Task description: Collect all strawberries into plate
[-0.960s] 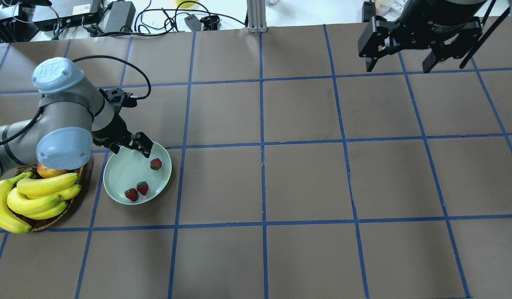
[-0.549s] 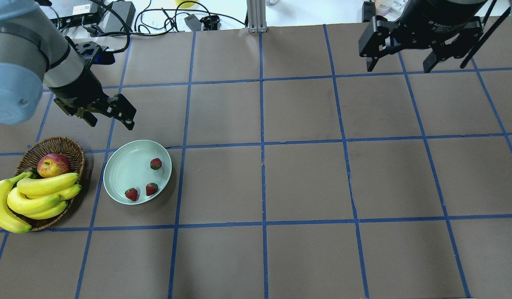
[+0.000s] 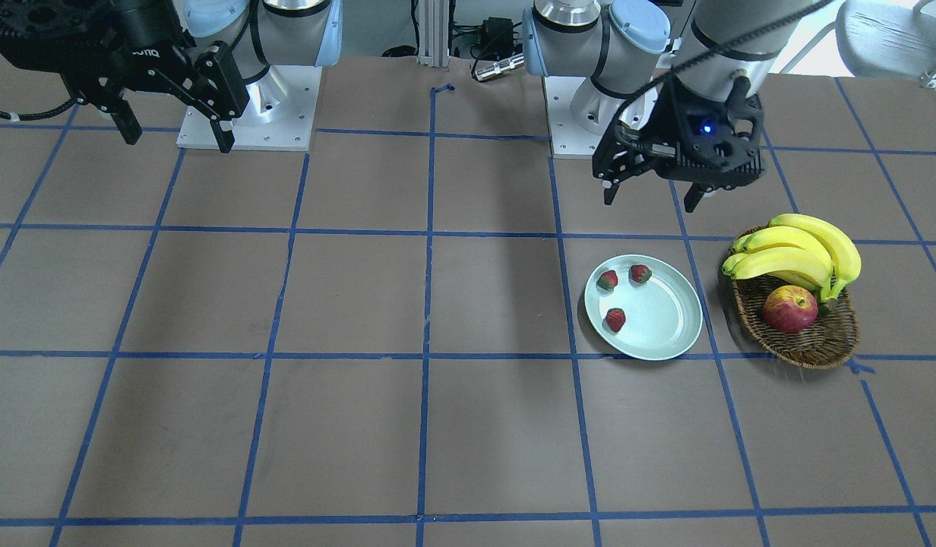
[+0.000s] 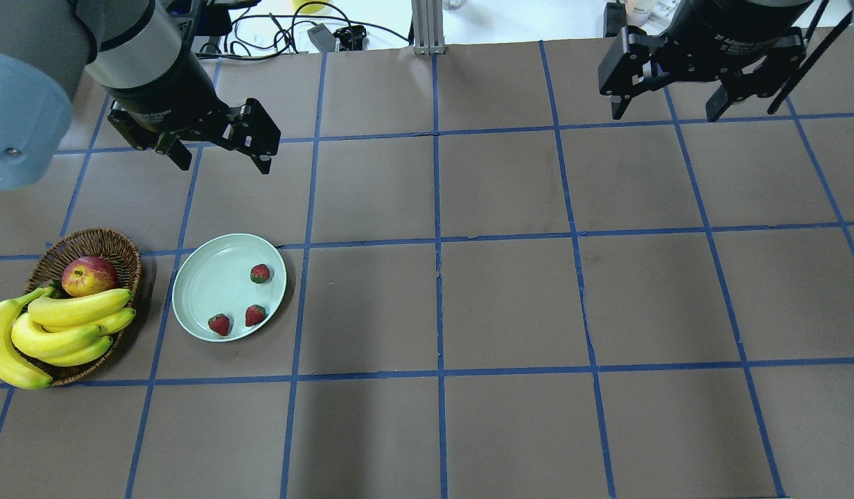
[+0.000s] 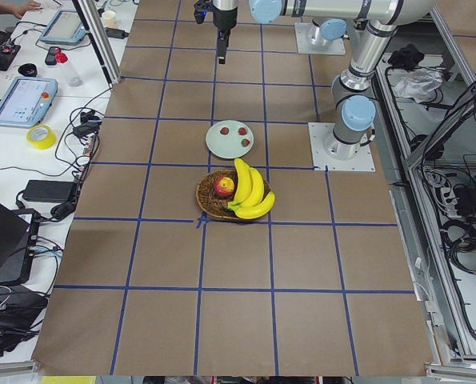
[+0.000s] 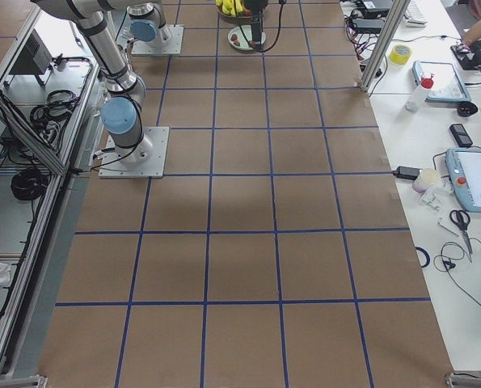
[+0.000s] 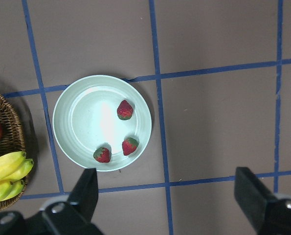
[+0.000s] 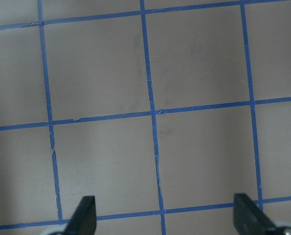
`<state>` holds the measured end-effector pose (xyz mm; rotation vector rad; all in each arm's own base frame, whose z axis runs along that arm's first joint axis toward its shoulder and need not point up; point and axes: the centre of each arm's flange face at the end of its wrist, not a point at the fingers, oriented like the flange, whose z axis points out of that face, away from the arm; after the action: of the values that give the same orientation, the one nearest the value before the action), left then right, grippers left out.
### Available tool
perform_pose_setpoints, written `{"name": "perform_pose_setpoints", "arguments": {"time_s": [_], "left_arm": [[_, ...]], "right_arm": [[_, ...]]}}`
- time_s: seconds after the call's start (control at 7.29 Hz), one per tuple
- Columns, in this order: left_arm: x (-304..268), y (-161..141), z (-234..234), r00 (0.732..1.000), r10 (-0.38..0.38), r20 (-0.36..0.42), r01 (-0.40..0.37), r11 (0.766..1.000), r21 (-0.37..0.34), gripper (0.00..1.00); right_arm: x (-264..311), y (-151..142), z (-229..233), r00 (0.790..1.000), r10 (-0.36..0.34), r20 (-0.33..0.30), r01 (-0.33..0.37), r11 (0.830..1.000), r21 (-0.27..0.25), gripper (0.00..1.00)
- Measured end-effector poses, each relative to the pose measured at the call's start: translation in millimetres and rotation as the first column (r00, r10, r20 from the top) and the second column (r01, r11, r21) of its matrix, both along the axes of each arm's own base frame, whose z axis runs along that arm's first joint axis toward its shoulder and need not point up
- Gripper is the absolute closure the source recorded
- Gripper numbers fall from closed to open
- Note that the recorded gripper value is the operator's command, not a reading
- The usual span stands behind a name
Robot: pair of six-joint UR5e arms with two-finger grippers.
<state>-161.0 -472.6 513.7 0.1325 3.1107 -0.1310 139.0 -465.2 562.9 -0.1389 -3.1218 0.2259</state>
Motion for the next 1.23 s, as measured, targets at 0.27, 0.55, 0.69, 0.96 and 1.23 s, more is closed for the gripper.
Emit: {"name": "perform_pose_setpoints", "arguments": {"time_s": [0.27, 0.55, 0.69, 0.96, 1.23], "left_arm": [[-4, 4, 9, 1.0, -0.006, -0.001, 0.006, 1.0, -0.021, 0.0], [9, 1, 18, 1.0, 0.015, -0.004, -0.015, 0.999, -0.046, 0.0], [23, -2, 22, 0.999, 0.045, -0.007, -0.045, 0.998, -0.052, 0.0], [35, -3, 20, 0.996, 0.085, -0.013, -0.086, 0.995, -0.045, 0.0], [39, -2, 21, 0.992, 0.125, -0.016, -0.126, 0.991, -0.039, 0.0]], "right_arm": [[0, -1, -1, 1.0, 0.0, 0.003, 0.0, 1.0, 0.0, 0.0], [0, -1, 0, 1.0, 0.001, 0.003, -0.001, 1.0, 0.0, 0.0], [0, -1, 0, 1.0, 0.001, 0.003, -0.001, 1.0, -0.001, 0.0], [0, -1, 0, 1.0, 0.001, 0.003, -0.001, 1.0, -0.001, 0.0], [0, -1, -1, 1.0, 0.0, 0.003, 0.0, 1.0, 0.001, 0.0]]}}
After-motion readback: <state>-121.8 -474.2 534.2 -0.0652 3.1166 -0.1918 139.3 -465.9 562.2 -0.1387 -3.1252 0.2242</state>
